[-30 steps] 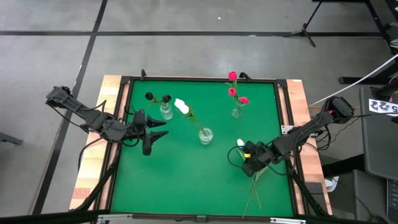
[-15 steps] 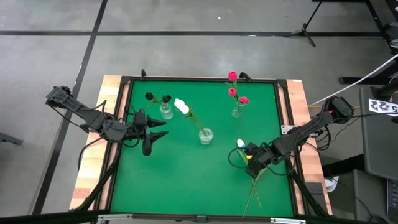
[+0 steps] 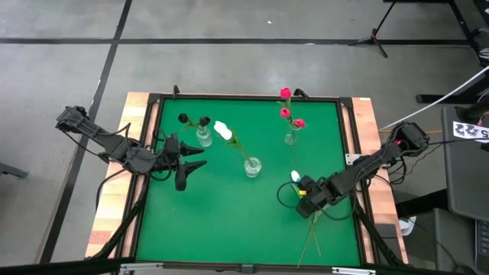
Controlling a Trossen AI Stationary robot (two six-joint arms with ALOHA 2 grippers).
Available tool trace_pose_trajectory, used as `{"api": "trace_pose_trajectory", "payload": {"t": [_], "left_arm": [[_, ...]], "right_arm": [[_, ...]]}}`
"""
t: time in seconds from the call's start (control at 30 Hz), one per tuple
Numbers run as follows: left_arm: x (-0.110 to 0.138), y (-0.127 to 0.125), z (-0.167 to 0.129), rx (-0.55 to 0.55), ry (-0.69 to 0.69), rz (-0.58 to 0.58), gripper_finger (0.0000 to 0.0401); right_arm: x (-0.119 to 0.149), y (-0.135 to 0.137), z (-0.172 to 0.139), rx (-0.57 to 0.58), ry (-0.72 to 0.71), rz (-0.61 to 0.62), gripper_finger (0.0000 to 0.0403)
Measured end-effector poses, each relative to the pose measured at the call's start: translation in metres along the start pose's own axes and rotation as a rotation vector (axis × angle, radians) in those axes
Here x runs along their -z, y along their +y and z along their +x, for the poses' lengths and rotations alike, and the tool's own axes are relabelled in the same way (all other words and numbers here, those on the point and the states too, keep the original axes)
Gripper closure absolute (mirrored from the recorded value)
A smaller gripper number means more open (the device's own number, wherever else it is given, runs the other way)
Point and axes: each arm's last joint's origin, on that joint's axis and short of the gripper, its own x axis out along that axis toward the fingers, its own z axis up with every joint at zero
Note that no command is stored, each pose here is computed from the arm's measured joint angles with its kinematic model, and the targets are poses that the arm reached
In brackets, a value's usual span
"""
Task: Sort flowers into vase by color
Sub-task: Put the white tulip into the middle transparent vase
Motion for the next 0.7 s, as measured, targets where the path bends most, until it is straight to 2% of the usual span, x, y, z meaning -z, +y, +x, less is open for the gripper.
{"api": "trace_pose_trajectory", "payload": {"t": [0.17, 0.27, 0.47, 0.7], "left_arm": [[-0.0013, 0.0033, 0.0026, -0.024, -0.006, -0.013, 0.0201], [-0.0023, 0.0058, 0.0044, -0.041, -0.01, -0.018, 0.0201], [-0.0036, 0.0089, 0.0067, -0.063, -0.014, -0.024, 0.0201], [-0.0036, 0.0092, 0.0069, -0.064, -0.015, -0.024, 0.0201]], "right_arm": [[0.0002, 0.0007, 0.0042, 0.018, -0.001, 0.069, 0.0143], [0.0006, -0.0006, 0.0044, 0.031, 0.007, 0.083, 0.0166], [0.0016, -0.003, 0.0048, 0.052, 0.024, 0.092, 0.024], [0.0021, -0.0058, 0.0054, 0.076, 0.024, 0.064, 0.0355]]}}
